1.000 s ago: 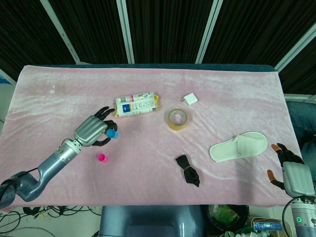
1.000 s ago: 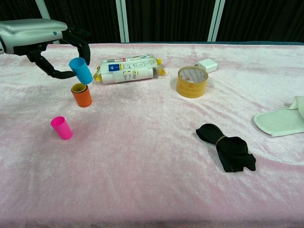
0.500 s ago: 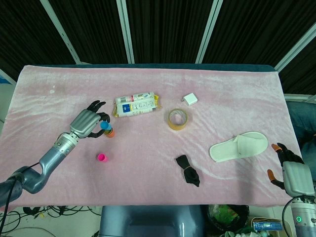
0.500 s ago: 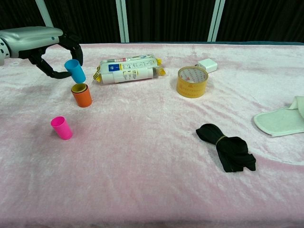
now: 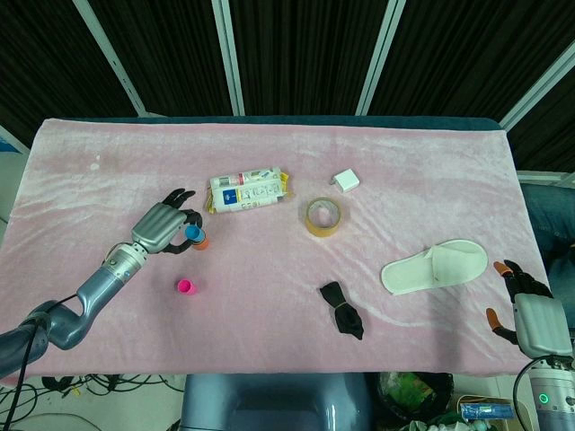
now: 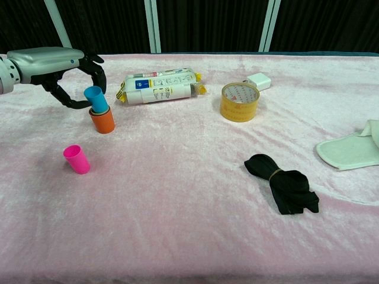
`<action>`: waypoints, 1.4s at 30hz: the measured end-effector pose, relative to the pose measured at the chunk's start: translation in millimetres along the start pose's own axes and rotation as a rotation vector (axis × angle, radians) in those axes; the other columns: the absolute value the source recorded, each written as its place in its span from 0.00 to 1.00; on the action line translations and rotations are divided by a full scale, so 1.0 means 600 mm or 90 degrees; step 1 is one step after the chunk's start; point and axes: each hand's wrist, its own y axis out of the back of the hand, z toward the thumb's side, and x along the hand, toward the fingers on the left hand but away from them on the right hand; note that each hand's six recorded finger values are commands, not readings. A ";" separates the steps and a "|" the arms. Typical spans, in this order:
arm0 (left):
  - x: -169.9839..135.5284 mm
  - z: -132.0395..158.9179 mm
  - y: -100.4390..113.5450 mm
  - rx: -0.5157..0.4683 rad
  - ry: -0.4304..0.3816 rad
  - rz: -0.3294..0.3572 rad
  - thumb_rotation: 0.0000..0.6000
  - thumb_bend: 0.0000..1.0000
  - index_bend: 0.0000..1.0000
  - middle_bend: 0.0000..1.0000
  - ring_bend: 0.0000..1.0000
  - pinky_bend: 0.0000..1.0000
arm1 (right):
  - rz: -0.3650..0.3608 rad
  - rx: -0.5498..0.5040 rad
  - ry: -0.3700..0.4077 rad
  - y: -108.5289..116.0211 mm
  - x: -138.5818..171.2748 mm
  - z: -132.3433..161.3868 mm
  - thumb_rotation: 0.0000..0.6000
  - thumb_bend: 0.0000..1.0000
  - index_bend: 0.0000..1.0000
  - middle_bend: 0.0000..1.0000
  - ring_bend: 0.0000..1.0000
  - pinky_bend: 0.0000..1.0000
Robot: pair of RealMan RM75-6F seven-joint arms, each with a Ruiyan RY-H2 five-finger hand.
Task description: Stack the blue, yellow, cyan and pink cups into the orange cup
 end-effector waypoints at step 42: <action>-0.173 0.037 -0.057 0.005 -0.054 -0.079 1.00 0.23 0.21 0.28 0.00 0.00 | -0.002 0.001 0.002 0.001 0.001 0.001 1.00 0.30 0.17 0.10 0.18 0.24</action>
